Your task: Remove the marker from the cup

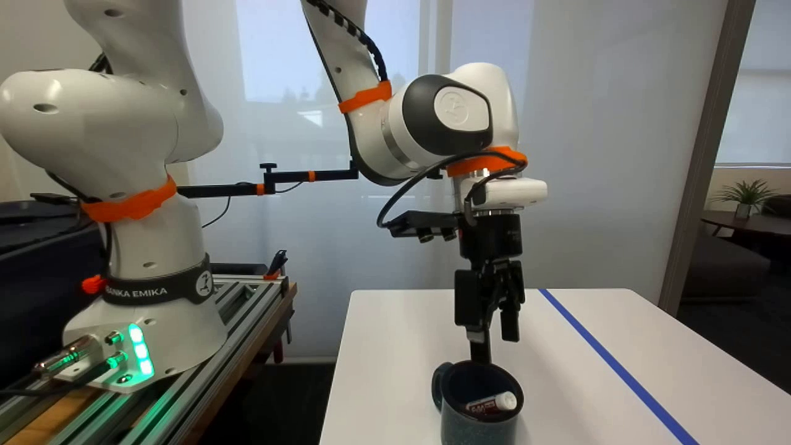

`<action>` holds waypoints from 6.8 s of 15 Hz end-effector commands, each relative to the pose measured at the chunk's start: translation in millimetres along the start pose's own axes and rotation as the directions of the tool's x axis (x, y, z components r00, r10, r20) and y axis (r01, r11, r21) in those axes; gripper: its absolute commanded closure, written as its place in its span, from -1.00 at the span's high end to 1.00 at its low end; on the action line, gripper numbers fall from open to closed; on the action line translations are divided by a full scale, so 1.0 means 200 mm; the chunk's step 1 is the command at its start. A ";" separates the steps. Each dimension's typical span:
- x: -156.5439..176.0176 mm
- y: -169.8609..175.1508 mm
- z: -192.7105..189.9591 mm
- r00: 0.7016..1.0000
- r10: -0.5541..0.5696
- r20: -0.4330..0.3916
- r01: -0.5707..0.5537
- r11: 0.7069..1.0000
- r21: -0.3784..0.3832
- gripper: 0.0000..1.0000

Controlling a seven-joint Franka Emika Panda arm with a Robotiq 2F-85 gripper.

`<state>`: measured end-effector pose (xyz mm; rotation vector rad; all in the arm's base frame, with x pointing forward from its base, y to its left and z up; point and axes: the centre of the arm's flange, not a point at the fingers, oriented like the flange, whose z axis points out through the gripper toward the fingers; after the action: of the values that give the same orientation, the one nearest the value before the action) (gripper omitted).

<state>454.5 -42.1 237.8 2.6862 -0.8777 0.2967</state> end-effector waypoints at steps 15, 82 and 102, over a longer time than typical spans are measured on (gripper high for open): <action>-0.02 -0.09 0.24 0.998 0.058 -0.006 -0.058 0.998 0.006 0.09; 0.06 -0.54 -0.55 0.900 -0.423 0.107 0.434 0.892 -0.123 0.98; 0.31 -0.01 -0.71 0.876 -0.472 0.100 0.457 0.878 0.142 1.00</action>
<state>490.4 -24.6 386.4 2.9408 -0.2217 0.0580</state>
